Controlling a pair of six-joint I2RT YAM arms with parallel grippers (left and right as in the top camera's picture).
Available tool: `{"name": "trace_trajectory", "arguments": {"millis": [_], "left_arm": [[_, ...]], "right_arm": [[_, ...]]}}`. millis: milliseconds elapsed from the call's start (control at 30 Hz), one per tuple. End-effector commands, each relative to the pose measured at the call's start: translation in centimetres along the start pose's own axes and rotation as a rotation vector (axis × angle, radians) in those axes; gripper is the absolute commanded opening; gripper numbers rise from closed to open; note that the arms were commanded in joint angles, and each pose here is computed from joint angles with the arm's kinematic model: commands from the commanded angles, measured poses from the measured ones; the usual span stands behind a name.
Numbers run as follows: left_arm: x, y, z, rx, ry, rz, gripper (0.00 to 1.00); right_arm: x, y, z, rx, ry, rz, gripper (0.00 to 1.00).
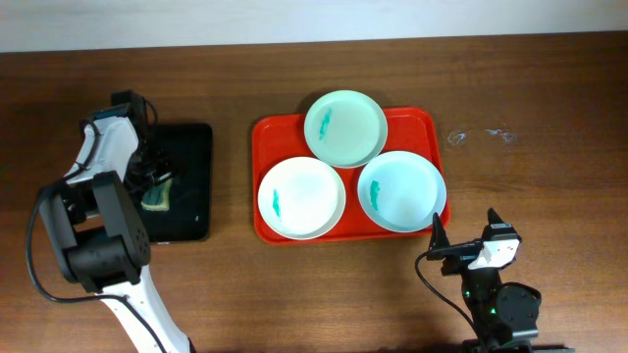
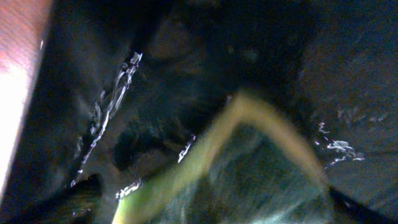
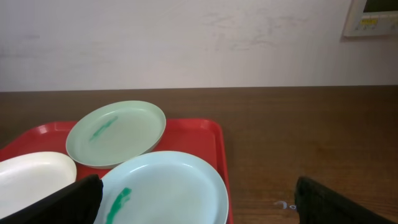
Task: Clean dirty plates on tray and stack at the side
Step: 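Close the left gripper on the sponge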
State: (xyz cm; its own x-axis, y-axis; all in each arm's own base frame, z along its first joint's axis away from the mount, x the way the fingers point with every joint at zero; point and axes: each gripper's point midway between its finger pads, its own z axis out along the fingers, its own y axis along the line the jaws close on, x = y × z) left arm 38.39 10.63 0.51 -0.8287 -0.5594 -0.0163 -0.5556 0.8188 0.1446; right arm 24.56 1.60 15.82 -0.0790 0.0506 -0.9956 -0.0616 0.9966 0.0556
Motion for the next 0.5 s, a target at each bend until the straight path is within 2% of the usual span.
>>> {"name": "trace_trajectory", "arguments": {"millis": [0, 67, 100, 133, 167, 267, 300, 333, 367, 400, 467], "left_arm": [[2.6, 0.7, 2.1, -0.051, 0.110, 0.021, 0.67], [2.7, 0.7, 2.1, -0.052, 0.112, 0.022, 0.50], [2.7, 0.7, 2.1, -0.052, 0.113, 0.022, 0.35], [2.8, 0.7, 2.1, -0.052, 0.116, 0.022, 0.15], [2.9, 0.7, 2.1, -0.050, 0.121, 0.023, 0.00], [3.5, 0.3, 2.0, -0.022, 0.150, 0.022, 0.00], [3.6, 0.1, 2.0, -0.012, 0.155, 0.021, 0.09], [3.6, 0.1, 2.0, -0.012, 0.154, 0.021, 0.53], [3.4, 0.0, 2.0, -0.010, 0.148, 0.020, 0.91], [3.0, -0.1, 2.1, -0.004, 0.132, 0.019, 0.99], [1.8, -0.1, 2.2, -0.013, 0.080, 0.014, 0.99]], "right_arm": [[0.3, 0.1, 0.0, 0.000, 0.005, 0.003, 0.98], [0.3, 0.1, 0.0, 0.000, 0.005, 0.003, 0.99], [0.3, 0.1, 0.0, 0.000, 0.005, 0.003, 0.99], [0.3, 0.1, 0.0, 0.000, 0.005, 0.003, 0.99], [0.3, 0.1, 0.0, 0.000, 0.005, 0.003, 0.98], [0.3, 0.1, 0.0, 0.000, 0.005, 0.003, 0.99], [0.3, 0.1, 0.0, 0.000, 0.005, 0.003, 0.99], [0.3, 0.1, 0.0, 0.000, 0.005, 0.003, 0.98], [0.3, 0.0, 0.0, 0.000, 0.005, 0.003, 0.98], [0.3, 0.1, 0.0, 0.000, 0.005, 0.003, 0.99], [0.3, 0.0, 0.0, 0.000, 0.005, 0.003, 0.99]]}}
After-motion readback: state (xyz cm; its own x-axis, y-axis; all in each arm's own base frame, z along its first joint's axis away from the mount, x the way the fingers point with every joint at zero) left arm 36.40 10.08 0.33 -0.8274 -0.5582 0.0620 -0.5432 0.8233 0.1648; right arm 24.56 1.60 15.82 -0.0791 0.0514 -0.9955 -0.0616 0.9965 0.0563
